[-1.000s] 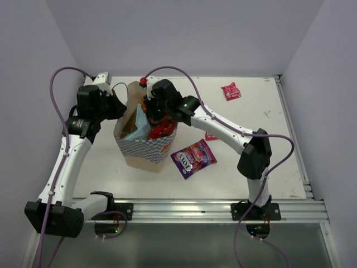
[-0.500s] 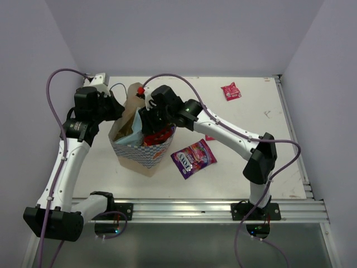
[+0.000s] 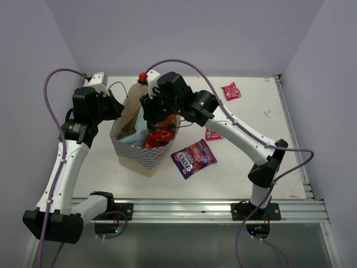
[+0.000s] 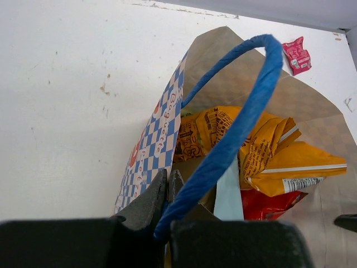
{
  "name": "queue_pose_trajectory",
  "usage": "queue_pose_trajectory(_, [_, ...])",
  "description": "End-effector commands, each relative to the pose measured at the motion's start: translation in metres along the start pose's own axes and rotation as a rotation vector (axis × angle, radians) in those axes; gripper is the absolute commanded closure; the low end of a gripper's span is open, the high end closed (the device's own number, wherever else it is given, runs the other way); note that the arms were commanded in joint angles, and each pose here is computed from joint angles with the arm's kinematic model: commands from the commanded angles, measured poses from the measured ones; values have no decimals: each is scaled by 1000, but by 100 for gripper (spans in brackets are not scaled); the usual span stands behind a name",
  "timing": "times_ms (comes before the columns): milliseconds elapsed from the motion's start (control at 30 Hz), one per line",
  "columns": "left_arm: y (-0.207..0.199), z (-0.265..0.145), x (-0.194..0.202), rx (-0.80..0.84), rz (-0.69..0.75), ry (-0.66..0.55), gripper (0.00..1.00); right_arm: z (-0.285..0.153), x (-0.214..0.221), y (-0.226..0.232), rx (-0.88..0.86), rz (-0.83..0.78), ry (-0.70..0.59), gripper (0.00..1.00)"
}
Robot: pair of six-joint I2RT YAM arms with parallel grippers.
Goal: Place the snacks into the paper bag
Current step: Adjust the snack in the paper bag.
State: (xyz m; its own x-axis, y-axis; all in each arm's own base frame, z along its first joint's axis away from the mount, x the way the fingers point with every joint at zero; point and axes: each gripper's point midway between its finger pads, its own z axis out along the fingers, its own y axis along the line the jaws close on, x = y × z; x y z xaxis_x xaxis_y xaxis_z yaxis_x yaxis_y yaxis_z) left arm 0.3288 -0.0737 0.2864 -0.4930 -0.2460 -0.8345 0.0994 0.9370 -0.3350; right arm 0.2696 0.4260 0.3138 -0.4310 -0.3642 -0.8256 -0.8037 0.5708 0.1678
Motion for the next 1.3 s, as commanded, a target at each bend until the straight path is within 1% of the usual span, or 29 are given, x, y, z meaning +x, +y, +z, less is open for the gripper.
queue_pose_trajectory(0, [-8,-7,-23,36,33,-102,100,-44,-40,-28,150,-31,-131,57])
queue_pose_trajectory(100, [-7,-7,-23,34,34,-104,100,-43,-45,-42,213,-35,-152,58])
queue_pose_trajectory(200, [-7,-6,-21,35,32,-99,100,-26,-33,-55,250,-29,-115,58])
queue_pose_trajectory(267, [-8,-6,-21,41,33,-100,100,-9,-28,-62,266,-15,-111,58])
queue_pose_trajectory(300, [-8,-5,-20,42,31,-97,100,3,-16,-68,278,-9,-86,58])
queue_pose_trajectory(433, [-8,-5,-20,45,32,-101,100,48,7,-74,262,-1,-35,58])
queue_pose_trajectory(467, [-8,-4,-19,44,31,-98,100,65,20,-76,259,1,1,58])
queue_pose_trajectory(533, [-7,-5,-20,39,32,-103,100,78,28,-78,259,10,14,58])
queue_pose_trajectory(567, [-7,-5,-20,38,32,-103,100,88,41,-80,255,13,45,58])
queue_pose_trajectory(733, [-5,-5,-21,27,33,-106,100,105,60,-91,298,0,86,59])
queue_pose_trajectory(767, [-5,-6,-21,26,33,-108,100,105,61,-92,300,-3,91,58])
queue_pose_trajectory(867, [-4,-7,-23,19,32,-120,100,87,44,-88,293,-14,50,55])
queue_pose_trajectory(967, [-5,-9,-27,21,29,-132,100,56,10,-78,276,-30,-34,52])
queue_pose_trajectory(1000, [-6,-9,-28,22,28,-135,100,47,4,-76,264,-42,-43,50])
queue_pose_trajectory(1033, [-6,-10,-28,22,25,-138,100,31,-9,-71,252,-46,-78,47])
queue_pose_trajectory(1100, [-6,-11,-30,22,25,-145,100,12,-26,-64,233,-57,-117,43])
queue_pose_trajectory(1133, [-6,-10,-31,21,25,-145,100,-3,-36,-59,222,-60,-148,36])
queue_pose_trajectory(1233, [-6,-11,-31,19,24,-149,100,-27,-48,-52,202,-52,-202,27])
queue_pose_trajectory(1267, [-5,-11,-31,15,23,-147,100,-43,-51,-48,192,-50,-229,19])
